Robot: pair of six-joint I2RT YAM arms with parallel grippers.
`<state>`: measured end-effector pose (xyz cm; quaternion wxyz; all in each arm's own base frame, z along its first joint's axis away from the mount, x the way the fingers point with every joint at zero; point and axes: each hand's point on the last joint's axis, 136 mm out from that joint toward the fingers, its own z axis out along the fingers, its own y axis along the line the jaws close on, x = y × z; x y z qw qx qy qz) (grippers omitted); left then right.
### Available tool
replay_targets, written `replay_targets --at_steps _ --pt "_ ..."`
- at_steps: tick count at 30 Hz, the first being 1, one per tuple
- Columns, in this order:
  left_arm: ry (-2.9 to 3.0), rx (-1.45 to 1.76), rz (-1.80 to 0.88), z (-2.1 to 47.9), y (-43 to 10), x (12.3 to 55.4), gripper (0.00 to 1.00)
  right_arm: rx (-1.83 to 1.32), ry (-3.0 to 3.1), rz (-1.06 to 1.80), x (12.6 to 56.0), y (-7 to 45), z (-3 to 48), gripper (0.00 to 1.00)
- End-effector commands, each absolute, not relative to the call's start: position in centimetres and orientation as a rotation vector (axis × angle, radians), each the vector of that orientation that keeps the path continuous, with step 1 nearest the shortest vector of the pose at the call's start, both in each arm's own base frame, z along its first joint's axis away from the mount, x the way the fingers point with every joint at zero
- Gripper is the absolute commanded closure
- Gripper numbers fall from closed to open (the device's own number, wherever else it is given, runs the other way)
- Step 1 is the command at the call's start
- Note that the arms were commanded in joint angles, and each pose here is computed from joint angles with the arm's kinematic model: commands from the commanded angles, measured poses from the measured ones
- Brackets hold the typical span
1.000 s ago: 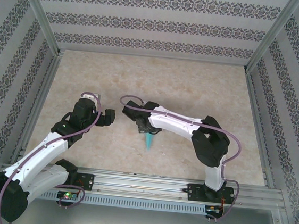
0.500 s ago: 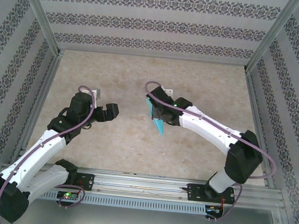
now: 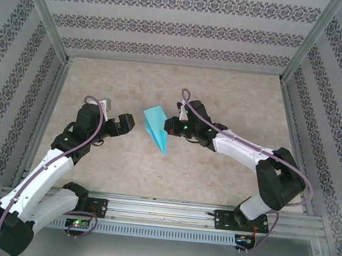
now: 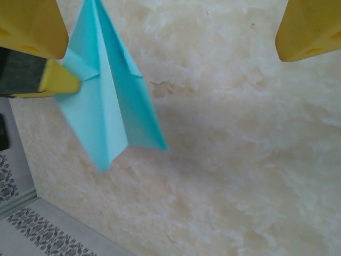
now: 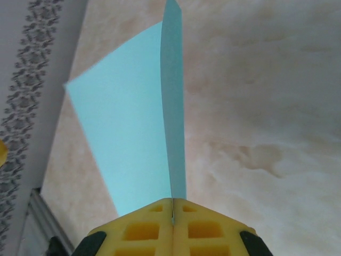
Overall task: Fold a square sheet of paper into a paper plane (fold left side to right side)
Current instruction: Place the paper plane at the center of the table.
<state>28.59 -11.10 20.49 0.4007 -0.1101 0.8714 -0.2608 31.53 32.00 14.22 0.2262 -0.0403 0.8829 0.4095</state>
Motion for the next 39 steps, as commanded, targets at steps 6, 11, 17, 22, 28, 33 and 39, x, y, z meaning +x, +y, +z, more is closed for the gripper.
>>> replay_targets --at_steps 6,11,17,22,28,33,39 --pt "2.129 -0.279 -0.696 22.5 -11.0 29.0 0.0 -0.077 2.433 1.328 31.6 34.0 11.3 1.0" --pt "2.135 -0.269 -0.733 21.3 -11.6 29.5 0.02 0.003 2.515 1.263 31.8 32.4 7.5 1.0" --pt "2.174 -0.258 -0.782 20.0 -12.7 30.2 0.04 0.069 2.603 1.15 31.0 30.4 4.0 1.0" --pt "2.196 -0.269 -0.823 18.9 -13.4 30.6 0.05 0.079 2.629 1.09 30.7 29.5 3.1 0.98" --pt "2.266 -0.25 -0.902 17.2 -14.9 30.9 0.14 0.065 2.626 1.064 30.5 29.1 3.3 0.91" --pt "2.33 -0.265 -0.922 15.3 -15.4 31.1 0.17 0.05 2.631 1.05 30.3 29.0 3.5 0.86" --pt "2.422 -0.274 -0.956 12.8 -16.2 31.1 0.2 0.039 2.637 1.02 30.1 28.6 3.7 0.79"
